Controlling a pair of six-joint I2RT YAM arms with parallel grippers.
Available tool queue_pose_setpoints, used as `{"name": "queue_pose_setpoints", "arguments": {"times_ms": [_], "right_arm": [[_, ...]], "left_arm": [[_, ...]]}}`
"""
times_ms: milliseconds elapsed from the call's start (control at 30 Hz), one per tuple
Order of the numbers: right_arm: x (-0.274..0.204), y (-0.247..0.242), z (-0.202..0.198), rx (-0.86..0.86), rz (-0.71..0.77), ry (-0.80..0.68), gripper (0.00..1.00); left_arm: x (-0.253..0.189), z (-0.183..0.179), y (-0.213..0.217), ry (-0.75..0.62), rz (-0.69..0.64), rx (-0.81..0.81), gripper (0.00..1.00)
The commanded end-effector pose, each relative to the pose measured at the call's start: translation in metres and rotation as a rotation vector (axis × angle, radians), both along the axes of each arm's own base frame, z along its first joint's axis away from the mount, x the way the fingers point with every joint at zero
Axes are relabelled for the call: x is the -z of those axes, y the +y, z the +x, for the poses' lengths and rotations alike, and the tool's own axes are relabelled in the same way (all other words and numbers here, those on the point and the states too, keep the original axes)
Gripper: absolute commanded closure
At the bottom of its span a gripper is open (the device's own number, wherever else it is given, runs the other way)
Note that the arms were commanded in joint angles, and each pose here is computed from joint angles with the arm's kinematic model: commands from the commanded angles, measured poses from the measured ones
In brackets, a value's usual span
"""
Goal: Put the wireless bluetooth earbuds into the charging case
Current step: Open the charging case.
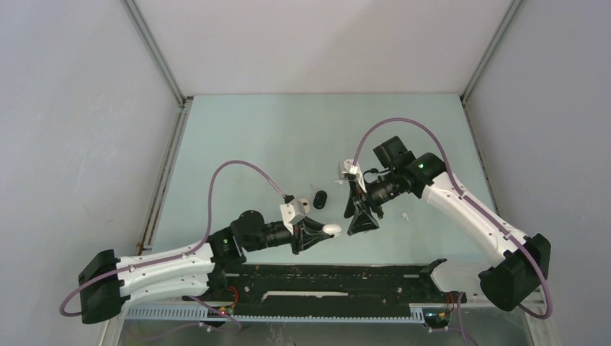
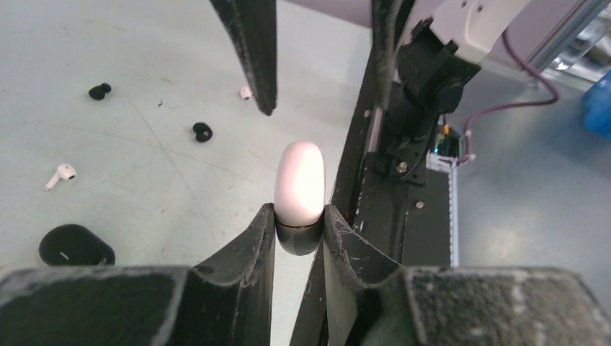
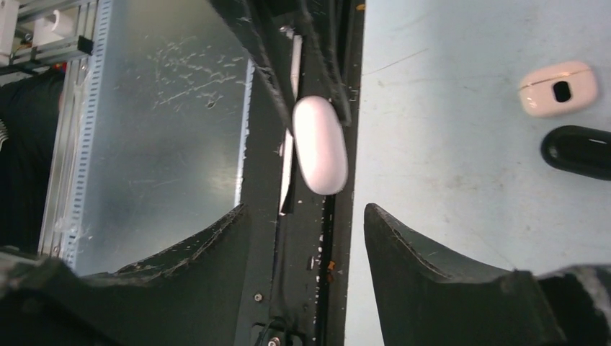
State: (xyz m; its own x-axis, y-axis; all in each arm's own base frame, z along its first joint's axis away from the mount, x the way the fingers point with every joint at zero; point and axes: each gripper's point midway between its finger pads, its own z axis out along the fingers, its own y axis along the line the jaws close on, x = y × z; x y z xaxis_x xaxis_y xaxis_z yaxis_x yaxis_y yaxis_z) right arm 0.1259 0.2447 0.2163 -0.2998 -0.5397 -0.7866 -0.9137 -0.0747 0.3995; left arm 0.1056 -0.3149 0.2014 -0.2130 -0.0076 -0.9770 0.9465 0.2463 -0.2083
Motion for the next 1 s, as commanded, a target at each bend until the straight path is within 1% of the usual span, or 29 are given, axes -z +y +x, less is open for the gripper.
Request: {"name": "queue_pose_setpoints", "arguments": {"times_ms": [0, 133, 300, 500, 667, 767, 833, 967], "right_arm": [[-0.007, 0.004, -0.017, -0.082, 0.012, -0.022, 0.40], [0.000, 0.010, -0.021, -0.091, -0.036, -0.047, 0.43], [0.011, 0.015, -0.007, -0.037, -0.094, -0.079, 0.48], [0.014, 0.022, 0.006, 0.008, -0.083, -0.132, 0.47], [0.019, 0.029, 0.002, -0.018, -0.095, -0.142, 0.47], [0.023, 0.030, -0.003, -0.043, -0.115, -0.150, 0.48], [0.025, 0.031, -0.004, -0.050, -0.119, -0.155, 0.51], [0.025, 0.030, -0.004, -0.053, -0.119, -0.157, 0.67]], "left_arm": [[-0.011, 0.009, -0.005, -0.122, 0.032, -0.028, 1.00], [-0.012, 0.007, -0.007, -0.140, 0.037, -0.025, 1.00], [-0.015, 0.007, -0.006, -0.153, 0.031, -0.027, 1.00], [-0.017, 0.005, -0.005, -0.147, 0.012, -0.022, 1.00], [-0.019, 0.005, -0.004, -0.137, -0.006, -0.033, 1.00], [-0.020, 0.006, -0.003, -0.134, -0.016, -0.042, 1.00], [-0.019, 0.006, -0.003, -0.134, -0.013, -0.042, 1.00], [-0.017, 0.006, -0.004, -0.131, -0.009, -0.038, 1.00]]}}
